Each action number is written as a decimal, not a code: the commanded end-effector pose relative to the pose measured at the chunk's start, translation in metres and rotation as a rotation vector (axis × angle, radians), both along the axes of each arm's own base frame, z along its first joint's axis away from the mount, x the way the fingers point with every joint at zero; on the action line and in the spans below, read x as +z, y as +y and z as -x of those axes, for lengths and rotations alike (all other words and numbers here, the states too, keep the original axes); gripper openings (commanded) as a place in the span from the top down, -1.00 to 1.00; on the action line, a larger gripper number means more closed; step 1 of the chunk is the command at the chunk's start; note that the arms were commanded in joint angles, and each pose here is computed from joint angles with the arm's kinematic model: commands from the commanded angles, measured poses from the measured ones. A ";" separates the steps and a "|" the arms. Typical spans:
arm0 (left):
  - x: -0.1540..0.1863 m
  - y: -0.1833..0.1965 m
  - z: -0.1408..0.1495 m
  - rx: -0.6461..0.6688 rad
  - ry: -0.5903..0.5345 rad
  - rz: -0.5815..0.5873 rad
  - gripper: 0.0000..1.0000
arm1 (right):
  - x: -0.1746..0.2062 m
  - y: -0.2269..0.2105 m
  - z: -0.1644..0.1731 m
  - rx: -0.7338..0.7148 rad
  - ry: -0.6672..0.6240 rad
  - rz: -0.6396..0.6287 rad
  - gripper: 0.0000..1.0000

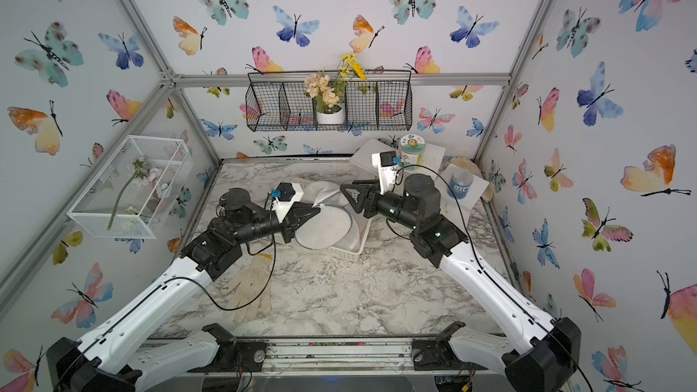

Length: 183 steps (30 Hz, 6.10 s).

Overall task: Turn the laundry bag inside out
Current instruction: Turn over the laundry bag, then zip the zipper on the laundry bag.

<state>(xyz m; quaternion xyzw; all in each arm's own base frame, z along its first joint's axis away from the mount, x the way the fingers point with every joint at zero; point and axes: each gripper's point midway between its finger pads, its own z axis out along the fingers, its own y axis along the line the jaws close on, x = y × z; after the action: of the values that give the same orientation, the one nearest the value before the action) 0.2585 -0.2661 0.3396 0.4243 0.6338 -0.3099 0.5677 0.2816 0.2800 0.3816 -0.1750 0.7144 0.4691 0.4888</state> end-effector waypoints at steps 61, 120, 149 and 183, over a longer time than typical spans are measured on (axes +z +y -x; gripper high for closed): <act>0.012 0.005 -0.004 0.078 -0.033 0.024 1.00 | -0.061 0.021 -0.009 0.072 0.287 0.026 0.96; -0.099 0.023 0.055 -0.006 0.269 -0.237 0.23 | -0.117 0.088 0.087 0.678 0.562 0.115 0.96; -0.100 0.032 0.070 0.008 0.262 -0.148 1.00 | -0.198 0.015 0.061 0.271 0.704 0.325 0.95; -0.132 0.014 0.072 0.004 0.288 -0.318 0.05 | -0.158 0.072 0.110 0.661 0.612 0.294 0.95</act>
<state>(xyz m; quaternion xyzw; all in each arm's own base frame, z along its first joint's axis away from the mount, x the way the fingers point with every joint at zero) 0.1822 -0.2596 0.2122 0.4547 0.7404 -0.2921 0.3997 0.1745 0.3497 0.2093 -0.2974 0.8071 0.5085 0.0384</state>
